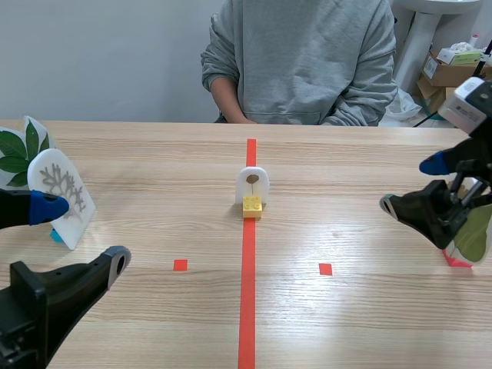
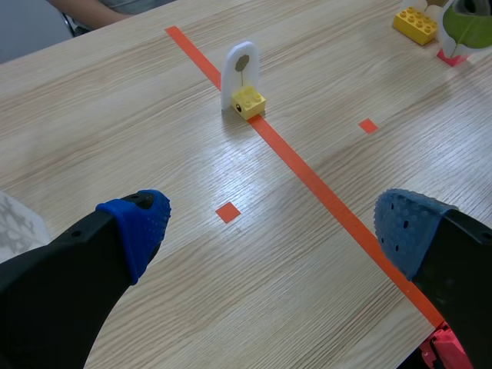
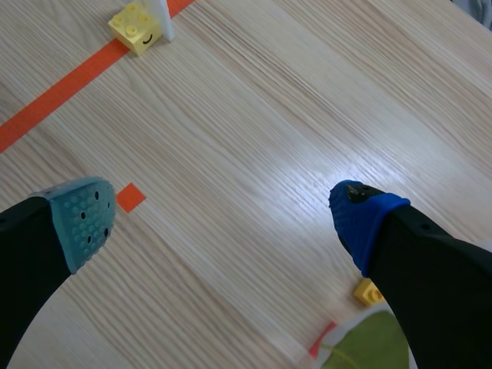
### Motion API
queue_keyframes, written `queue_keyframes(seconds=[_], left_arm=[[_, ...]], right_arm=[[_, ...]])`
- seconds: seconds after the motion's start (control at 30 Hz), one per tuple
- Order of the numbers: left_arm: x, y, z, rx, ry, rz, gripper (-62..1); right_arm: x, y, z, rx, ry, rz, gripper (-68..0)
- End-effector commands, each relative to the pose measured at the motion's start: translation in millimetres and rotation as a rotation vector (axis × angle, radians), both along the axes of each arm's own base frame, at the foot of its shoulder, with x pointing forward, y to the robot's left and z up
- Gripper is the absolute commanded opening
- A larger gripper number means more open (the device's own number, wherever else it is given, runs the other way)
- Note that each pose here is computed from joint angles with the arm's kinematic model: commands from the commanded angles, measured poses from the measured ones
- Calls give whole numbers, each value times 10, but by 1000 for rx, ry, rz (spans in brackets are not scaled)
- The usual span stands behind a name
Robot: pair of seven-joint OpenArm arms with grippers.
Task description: Do the leaf sorting experiment
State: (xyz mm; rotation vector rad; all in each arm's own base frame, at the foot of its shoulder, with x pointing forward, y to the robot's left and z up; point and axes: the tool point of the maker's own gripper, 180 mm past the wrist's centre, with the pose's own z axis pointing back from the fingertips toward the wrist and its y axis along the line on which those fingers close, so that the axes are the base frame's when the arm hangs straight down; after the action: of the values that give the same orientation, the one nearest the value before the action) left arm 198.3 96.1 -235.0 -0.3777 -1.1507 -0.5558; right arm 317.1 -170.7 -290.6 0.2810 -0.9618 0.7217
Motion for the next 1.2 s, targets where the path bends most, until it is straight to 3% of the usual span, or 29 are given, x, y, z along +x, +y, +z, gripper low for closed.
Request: queue_keyframes(seconds=[0.0,0.5,0.7,0.9,1.17], left_arm=[[27,0,57,-24,-20,9,-41],[27,1,58,-23,-21,9,-41],[27,1,58,-23,-21,9,-41],[27,1,57,-23,-20,9,-41],[27,3,52,-17,-22,7,-41]], right_arm=[[113,42,136,1,-47,26,-106],[699,578,-18,-39,-37,166,-106],[892,933,-110,-40,-37,202,-106],[1048,1278,-209,-79,-44,230,-106],[1169,1615,-229,-53,-55,240,-106]])
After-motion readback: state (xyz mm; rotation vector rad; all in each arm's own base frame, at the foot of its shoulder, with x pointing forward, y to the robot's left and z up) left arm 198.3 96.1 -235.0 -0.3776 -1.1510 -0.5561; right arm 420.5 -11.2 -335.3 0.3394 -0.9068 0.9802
